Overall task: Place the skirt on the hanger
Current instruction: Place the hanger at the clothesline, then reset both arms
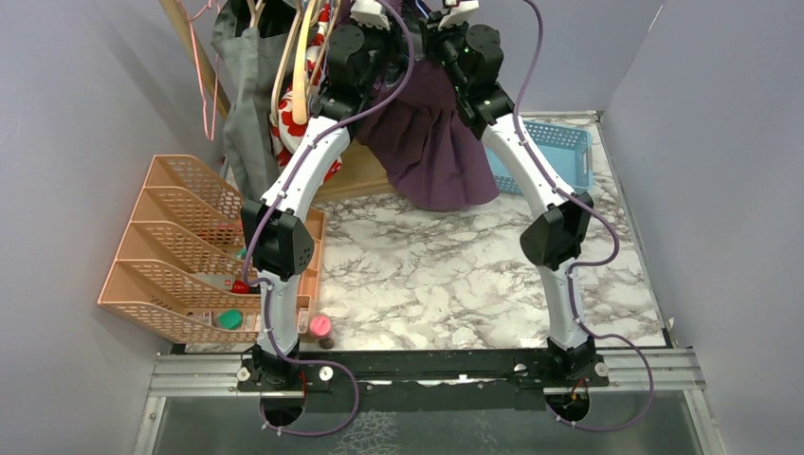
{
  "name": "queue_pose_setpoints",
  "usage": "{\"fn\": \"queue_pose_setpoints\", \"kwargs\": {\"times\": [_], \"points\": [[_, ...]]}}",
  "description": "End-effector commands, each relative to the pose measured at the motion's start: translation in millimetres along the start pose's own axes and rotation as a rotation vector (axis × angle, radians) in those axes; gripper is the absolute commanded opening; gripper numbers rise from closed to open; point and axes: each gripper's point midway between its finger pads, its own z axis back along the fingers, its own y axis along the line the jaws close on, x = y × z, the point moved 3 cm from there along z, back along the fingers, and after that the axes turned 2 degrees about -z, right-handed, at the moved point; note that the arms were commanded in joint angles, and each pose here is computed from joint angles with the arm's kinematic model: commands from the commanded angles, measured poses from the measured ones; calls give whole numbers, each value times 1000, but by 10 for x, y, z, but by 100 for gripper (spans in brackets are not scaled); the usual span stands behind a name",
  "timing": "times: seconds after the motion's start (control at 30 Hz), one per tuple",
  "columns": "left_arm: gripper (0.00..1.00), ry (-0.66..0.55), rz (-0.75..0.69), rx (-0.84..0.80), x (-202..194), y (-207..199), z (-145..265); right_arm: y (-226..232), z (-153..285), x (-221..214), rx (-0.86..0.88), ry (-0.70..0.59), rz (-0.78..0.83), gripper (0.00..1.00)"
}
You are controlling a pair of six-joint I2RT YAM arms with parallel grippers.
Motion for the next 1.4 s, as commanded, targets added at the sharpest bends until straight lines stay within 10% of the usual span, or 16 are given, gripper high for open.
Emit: {"fn": "queue_pose_setpoints", "kwargs": {"times": [0.0,0.77,1.23,1.37], "points": [[24,-30,-24,34,266,30,115,-27,186,768,18,-145,-11,21],[56,-94,-19,-113,985,-204,584,26,598,1255,78,-113,-35,39],[78,126,-33,-117,1336,-204,2187,-218,2518,1202,-71,258,-186,48],[89,253,-40,-47,1179,-87,2705,-333,3202,1032,-158,354,-228,81]]}}
